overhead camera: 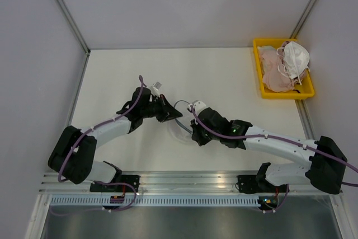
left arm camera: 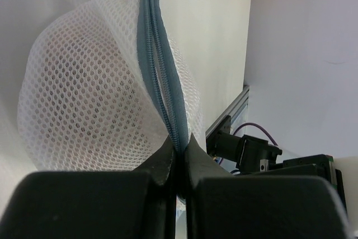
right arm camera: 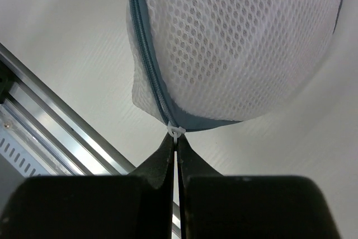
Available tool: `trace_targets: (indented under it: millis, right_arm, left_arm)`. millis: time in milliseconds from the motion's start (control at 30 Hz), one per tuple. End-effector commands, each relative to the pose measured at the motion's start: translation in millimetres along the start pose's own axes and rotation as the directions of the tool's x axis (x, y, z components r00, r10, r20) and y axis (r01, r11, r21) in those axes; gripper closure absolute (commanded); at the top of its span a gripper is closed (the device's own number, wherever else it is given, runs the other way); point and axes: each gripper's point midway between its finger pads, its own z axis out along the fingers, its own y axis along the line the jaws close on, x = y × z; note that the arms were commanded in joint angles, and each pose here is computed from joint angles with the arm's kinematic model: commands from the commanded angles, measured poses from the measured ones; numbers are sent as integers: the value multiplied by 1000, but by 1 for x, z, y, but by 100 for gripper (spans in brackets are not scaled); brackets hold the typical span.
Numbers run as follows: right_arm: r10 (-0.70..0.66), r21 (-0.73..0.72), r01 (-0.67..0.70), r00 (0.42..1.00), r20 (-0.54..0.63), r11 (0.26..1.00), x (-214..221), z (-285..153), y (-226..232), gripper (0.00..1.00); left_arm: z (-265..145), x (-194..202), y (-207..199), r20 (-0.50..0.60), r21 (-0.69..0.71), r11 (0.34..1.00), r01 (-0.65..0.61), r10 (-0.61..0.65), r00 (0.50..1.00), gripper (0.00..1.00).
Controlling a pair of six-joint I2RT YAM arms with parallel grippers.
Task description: Unzip the laundry bag and remove the bra
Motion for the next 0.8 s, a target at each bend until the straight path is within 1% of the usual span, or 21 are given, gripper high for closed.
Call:
trace_targets:
  millis: [0, 133, 200, 300, 500, 633, 667, 767]
  right_arm:
    - [-24, 28, 26, 997, -75, 999, 20, -8, -8, 100]
    - [-22, 103, 35, 993, -119, 994, 29, 1, -21, 100]
    - [-14, 144, 35, 989, -150, 989, 36, 8, -29, 100]
    - [0, 226, 37, 986, -165, 973, 41, 14, -43, 99]
    - [23, 424, 57, 983, -180, 904, 46, 20, -77, 100]
    - [36, 523, 36, 991, -128, 851, 34, 16, -92, 100]
    - [29, 561, 35, 994, -104, 827, 28, 14, -98, 99]
    - [28, 608, 20, 997, -69, 794, 19, 11, -105, 100]
  left_arm:
    - [-5, -29, -1, 81, 33, 994, -106, 103, 991, 98]
    - [-3, -27, 0, 39, 66, 991, -117, 115, 993, 98]
    - [-4, -30, 1, 35, 70, 990, -122, 120, 992, 98]
    - [-5, -31, 8, 26, 72, 991, -112, 110, 994, 98]
    - [-8, -31, 13, 18, 87, 991, -97, 96, 995, 98]
    - [-7, -27, 12, -2, 106, 990, -97, 98, 995, 98]
    - [-7, -26, 13, -5, 107, 990, -96, 97, 995, 98]
    - [-6, -23, 12, -24, 125, 987, -97, 101, 995, 98]
